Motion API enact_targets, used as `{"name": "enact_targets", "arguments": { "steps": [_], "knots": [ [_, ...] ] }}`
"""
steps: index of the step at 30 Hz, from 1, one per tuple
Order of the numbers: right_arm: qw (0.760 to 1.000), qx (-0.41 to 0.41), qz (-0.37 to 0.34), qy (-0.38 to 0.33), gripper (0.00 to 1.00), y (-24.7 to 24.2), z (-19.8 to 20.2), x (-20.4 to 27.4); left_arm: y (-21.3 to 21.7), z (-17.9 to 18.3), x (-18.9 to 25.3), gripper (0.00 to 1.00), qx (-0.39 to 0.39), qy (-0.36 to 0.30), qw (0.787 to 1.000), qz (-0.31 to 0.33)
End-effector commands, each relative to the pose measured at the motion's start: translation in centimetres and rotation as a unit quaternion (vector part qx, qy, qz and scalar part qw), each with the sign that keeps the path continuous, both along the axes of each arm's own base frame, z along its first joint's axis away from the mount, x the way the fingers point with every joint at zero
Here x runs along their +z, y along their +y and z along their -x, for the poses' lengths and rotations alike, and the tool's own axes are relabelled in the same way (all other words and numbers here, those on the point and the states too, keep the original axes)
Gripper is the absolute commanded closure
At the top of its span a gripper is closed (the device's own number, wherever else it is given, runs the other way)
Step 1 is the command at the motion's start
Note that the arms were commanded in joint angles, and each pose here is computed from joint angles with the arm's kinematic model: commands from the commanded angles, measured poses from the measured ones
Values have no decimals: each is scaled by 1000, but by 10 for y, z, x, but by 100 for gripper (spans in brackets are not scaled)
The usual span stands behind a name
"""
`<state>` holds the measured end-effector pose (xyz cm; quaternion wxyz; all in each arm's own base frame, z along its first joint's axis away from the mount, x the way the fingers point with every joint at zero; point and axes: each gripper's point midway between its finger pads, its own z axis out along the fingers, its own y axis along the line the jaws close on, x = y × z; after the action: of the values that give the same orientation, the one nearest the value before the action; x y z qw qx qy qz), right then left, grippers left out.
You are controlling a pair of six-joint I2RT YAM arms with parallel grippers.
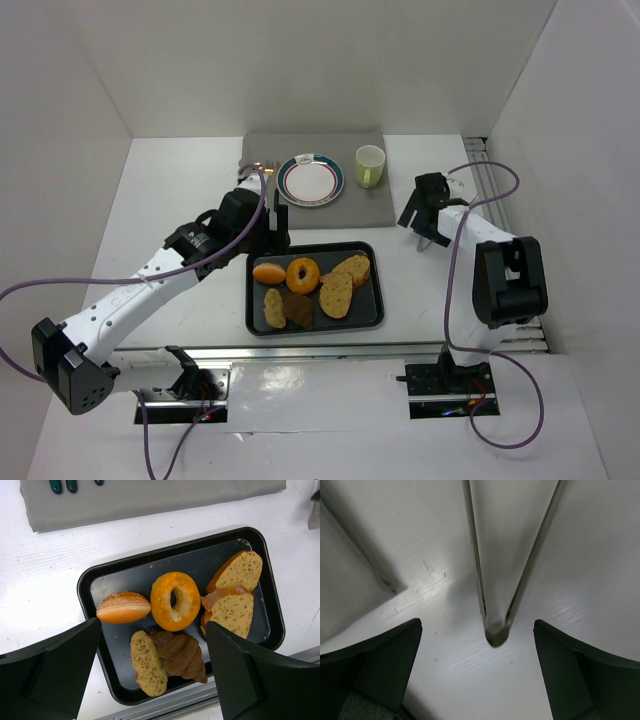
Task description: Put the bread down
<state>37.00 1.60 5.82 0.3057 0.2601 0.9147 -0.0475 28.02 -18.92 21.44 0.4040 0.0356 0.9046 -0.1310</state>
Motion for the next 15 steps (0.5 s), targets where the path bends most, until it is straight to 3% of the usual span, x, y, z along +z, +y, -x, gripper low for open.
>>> {"name": "enact_targets", "arguments": {
  "steps": [1, 15],
  "knots": [
    [999, -39, 10, -23, 0, -22, -27, 5, -6, -7, 10, 1, -8, -18, 1000, 11],
    [999, -42, -1, -15, 0, -48, -70, -28, -6, -15, 5, 1, -6, -16, 1000, -7]
  ]
}}
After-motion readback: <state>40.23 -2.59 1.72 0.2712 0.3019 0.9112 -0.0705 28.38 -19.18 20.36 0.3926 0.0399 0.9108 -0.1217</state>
